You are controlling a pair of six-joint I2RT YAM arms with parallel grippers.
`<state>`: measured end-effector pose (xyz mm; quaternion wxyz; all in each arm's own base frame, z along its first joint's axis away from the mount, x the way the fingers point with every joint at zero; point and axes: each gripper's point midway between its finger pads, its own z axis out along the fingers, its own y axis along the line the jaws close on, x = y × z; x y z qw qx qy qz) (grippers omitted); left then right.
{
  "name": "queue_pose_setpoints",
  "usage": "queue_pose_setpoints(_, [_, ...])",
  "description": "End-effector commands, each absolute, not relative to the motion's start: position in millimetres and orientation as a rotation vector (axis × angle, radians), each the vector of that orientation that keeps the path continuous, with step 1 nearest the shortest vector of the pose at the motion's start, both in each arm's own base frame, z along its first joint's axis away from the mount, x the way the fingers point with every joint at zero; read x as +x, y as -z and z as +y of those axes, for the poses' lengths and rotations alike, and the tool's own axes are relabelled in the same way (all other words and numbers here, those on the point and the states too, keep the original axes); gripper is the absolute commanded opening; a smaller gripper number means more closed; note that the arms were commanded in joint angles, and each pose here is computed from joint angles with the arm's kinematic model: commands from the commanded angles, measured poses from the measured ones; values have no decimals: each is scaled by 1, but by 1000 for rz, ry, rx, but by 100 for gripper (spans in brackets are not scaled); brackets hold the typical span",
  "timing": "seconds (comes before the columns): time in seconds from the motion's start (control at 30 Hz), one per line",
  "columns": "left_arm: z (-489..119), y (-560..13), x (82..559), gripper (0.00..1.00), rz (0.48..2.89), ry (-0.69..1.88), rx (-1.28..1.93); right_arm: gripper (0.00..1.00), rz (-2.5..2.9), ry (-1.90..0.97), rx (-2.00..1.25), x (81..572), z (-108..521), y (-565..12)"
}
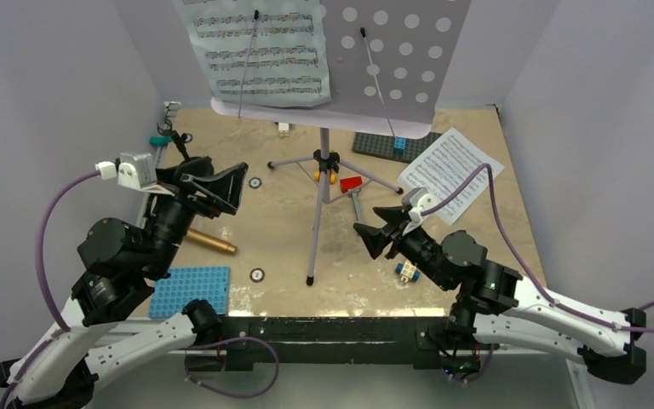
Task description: Pack up the instrument practice props
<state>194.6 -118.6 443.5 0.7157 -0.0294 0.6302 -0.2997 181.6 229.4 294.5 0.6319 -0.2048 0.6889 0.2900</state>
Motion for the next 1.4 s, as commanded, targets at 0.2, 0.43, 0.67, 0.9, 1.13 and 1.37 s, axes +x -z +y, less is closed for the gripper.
queue_pose_setpoints(0.2, [-117, -540, 183, 94, 1124, 572, 138, 66, 1122, -716, -436, 162, 256, -457])
queue_pose_setpoints(0.43, [-113, -582, 209, 86, 1061, 342, 136, 70, 1210, -621, -301, 194, 280, -521])
queue_pose_setpoints(0.67, [-132, -606, 237, 82, 1037, 212, 170, 74, 1215, -578, -213, 216, 293, -564])
queue_pose_setpoints(0.9, [-134, -608, 268, 82, 1074, 111, 174, 78, 1251, -571, -171, 227, 286, -571])
queue_pose_setpoints(1.13, [-137, -602, 289, 73, 1107, 74, 201, 78, 1273, -556, -149, 236, 273, -563])
queue_pose_setpoints(1.37, [-146, -592, 303, 66, 1136, 55, 235, 78, 1279, -556, -158, 238, 274, -556])
